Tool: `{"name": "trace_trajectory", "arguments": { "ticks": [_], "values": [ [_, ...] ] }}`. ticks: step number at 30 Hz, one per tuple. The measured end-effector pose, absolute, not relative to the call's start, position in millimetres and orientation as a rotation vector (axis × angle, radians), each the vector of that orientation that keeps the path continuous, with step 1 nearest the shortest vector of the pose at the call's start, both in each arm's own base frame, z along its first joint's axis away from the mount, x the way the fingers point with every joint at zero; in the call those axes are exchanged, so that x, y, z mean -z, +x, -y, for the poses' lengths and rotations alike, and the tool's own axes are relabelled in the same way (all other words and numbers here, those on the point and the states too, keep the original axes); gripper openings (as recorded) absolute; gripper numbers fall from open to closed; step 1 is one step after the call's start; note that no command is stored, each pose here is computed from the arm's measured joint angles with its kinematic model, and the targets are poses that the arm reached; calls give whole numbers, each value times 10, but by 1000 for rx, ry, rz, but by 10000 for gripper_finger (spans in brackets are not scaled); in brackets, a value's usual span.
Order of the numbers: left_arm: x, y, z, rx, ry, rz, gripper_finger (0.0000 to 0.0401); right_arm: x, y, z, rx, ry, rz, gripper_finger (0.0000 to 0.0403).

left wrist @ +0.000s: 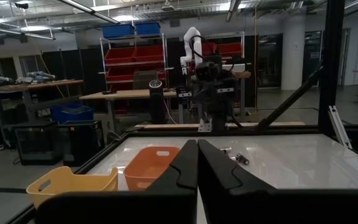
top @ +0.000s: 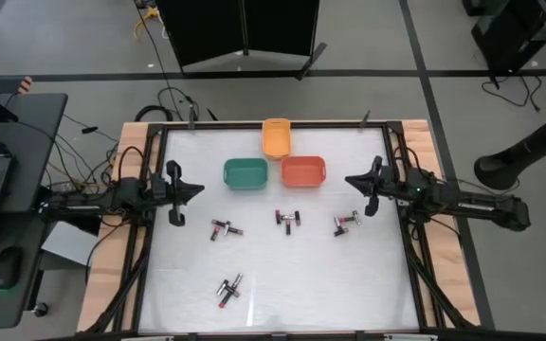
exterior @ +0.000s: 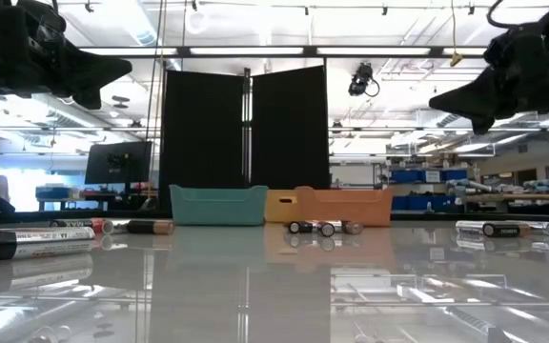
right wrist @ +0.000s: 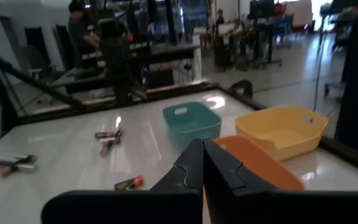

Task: Sort batteries
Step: Put the red battery into the yellow bin

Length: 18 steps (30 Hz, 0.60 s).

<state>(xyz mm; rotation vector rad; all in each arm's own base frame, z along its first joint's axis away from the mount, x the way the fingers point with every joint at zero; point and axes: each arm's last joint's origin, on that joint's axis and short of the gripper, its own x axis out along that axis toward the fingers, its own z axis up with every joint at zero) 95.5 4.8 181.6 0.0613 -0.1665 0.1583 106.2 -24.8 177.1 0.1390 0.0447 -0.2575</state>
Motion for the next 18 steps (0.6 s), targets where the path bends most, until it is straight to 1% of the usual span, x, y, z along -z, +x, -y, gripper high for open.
{"name": "trace_trajectory", "arguments": {
  "ticks": [2,6,11,18],
  "values": [
    [-1816,956,-48,-158,61,166,10,-1843,1096,232,242,162,-105,8],
    [-1814,956,-48,-158,61,165,10,-1995,1191,196,237,206,-288,8],
    [-1782,961,-48,-157,60,131,10,-2163,1384,101,192,229,-493,9],
    [-1737,966,-48,-155,61,85,10,-2138,1630,-64,230,227,-795,31]
  ]
}}
